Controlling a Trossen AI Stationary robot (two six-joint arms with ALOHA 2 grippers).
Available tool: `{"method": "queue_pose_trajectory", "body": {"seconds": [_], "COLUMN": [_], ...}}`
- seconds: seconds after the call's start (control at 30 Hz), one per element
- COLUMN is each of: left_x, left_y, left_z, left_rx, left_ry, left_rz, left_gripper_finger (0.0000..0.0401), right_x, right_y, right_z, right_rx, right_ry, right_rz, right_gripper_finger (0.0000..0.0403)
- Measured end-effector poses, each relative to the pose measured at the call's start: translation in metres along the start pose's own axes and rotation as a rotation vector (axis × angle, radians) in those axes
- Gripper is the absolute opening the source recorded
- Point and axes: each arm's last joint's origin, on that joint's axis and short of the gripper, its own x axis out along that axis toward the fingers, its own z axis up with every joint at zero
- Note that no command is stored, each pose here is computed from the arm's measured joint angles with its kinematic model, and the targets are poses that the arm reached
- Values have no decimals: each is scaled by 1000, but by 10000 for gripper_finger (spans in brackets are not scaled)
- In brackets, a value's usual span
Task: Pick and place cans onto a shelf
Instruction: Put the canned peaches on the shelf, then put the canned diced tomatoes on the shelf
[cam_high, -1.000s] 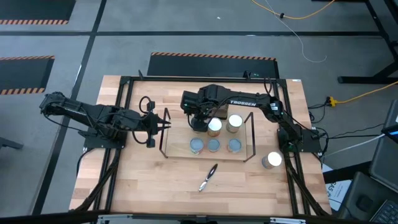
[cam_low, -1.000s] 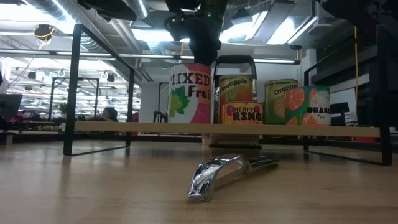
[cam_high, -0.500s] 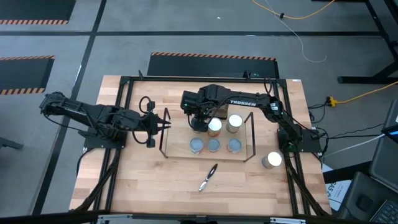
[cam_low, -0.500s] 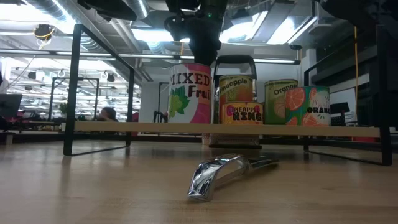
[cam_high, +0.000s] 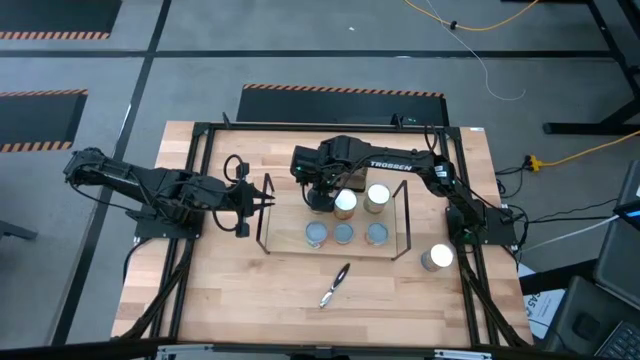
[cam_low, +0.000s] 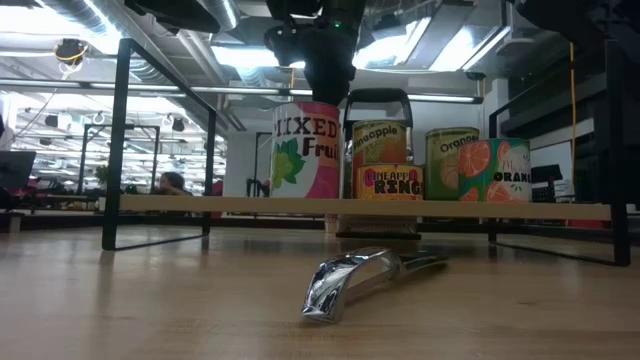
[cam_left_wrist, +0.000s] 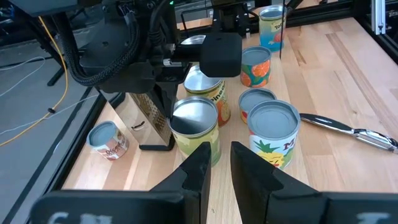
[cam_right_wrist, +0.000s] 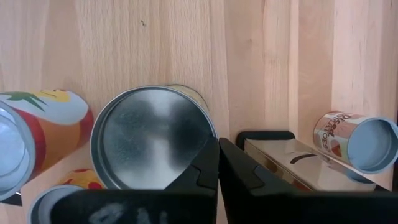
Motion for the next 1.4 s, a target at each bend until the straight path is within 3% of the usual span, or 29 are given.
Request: {"method": "queue_pose_trajectory", "body": {"seconds": [0.23,0.57,0.83,1.17,1.4], "left_x": [0,0,0,0,0], "left_y": [0,0,0,0,0], "left_z": [0,0,0,2,2], "left_rx": [0,0,0,-7,-7], "left_ry": [0,0,0,-17,-16], "left_rz": [0,0,0,1,4], "left_gripper_finger": [55,55,55,55,55], "right_x": [0,0,-3,-69,-103], "right_y": [0,-1,-2,1,-1], "right_z": [0,0,0,-17,-37], "right_rx": [-30,-30,-31,-59,-60], "right_ry": [0,-5,-14,-128,-130], "right_rz": [0,-2,-2,-6,-8], "right_gripper_finger": [17,106,115,115,115]}}
